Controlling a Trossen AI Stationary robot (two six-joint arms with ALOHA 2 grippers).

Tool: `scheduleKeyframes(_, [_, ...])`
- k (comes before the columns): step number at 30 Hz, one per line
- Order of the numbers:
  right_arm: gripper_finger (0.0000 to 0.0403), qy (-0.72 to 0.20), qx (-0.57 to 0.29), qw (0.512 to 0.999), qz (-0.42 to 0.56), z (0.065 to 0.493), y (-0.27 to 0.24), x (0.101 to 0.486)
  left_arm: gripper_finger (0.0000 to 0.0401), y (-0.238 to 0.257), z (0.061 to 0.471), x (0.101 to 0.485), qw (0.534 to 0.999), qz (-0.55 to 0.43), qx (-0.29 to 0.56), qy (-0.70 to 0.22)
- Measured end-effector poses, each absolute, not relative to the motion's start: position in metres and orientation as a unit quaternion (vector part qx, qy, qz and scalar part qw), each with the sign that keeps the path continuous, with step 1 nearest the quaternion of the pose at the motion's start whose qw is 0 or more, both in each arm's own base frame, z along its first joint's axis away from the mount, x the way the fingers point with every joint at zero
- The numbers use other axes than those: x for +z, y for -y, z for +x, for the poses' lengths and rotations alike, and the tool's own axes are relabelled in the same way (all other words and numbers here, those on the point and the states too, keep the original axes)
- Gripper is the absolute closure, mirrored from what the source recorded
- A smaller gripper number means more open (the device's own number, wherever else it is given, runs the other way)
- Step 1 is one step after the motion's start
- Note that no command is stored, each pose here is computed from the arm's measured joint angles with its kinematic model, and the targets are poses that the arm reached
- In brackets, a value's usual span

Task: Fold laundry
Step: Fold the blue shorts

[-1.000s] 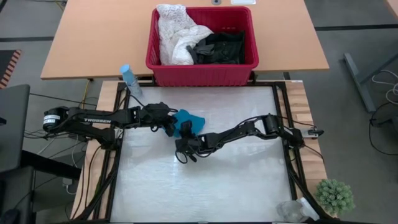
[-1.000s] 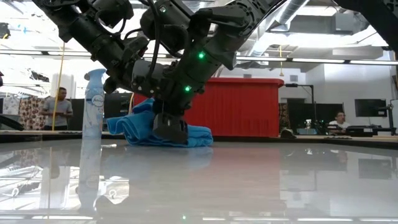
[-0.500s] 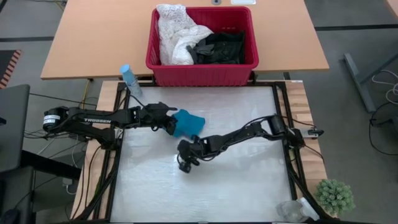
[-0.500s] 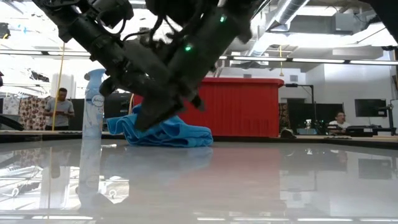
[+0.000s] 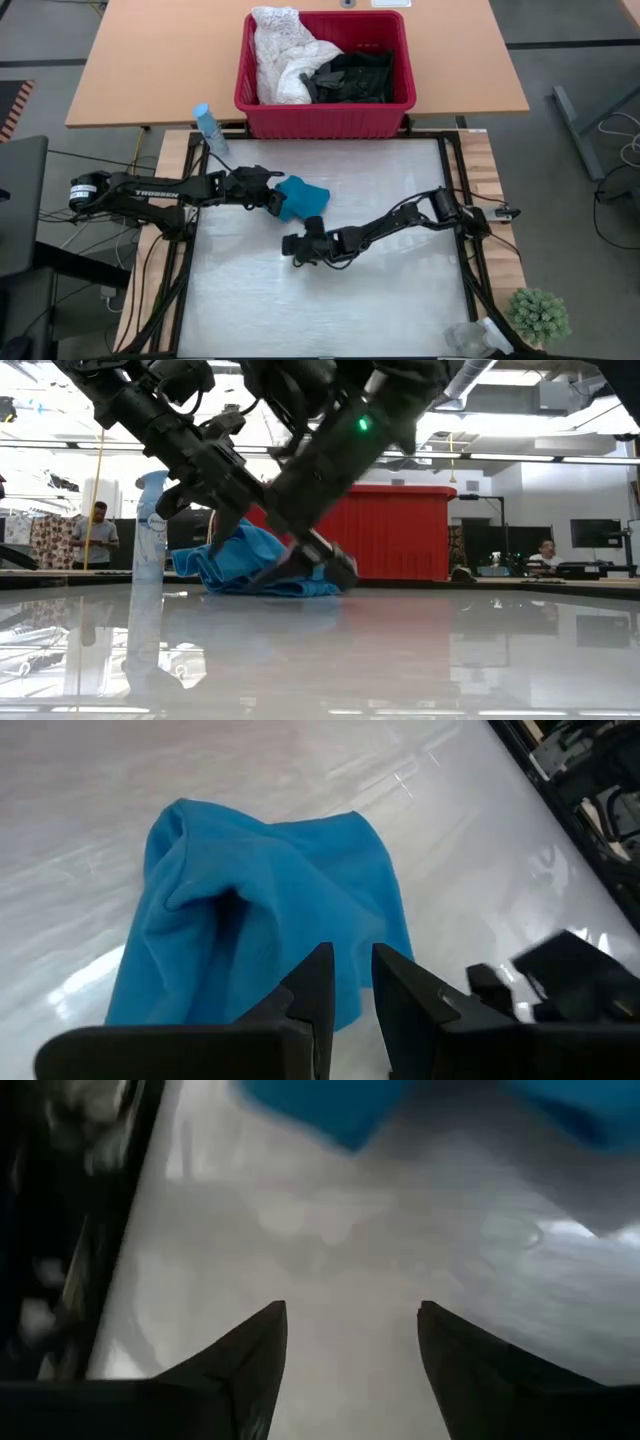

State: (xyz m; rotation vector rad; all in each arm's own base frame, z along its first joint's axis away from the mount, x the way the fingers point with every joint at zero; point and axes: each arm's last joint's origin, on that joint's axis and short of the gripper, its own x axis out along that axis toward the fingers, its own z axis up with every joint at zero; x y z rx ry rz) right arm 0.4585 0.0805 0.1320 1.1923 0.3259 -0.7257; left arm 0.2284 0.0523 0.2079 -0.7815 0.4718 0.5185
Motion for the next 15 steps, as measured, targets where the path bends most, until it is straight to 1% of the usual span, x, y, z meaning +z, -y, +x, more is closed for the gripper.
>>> scheduleKeyframes(4, [0.0153, -0.082, -0.337, 0.731, 0.587, 0.457, -0.072, 0.126, 0.0343, -0.052, 0.228, 0.208, 0.864, -0.376, 0.248, -0.224])
scheduleKeyframes(7, [0.0153, -0.032, -0.372, 0.705, 0.603, 0.455, -0.062, 0.123, 0.0343, -0.052, 0.228, 0.208, 0.864, -0.376, 0.248, -0.224])
scheduleKeyframes(15, [0.0152, -0.003, -0.381, 0.708, 0.595, 0.460, -0.033, 0.127, 0.0343, -0.052, 0.229, 0.208, 0.865, -0.376, 0.248, -0.221])
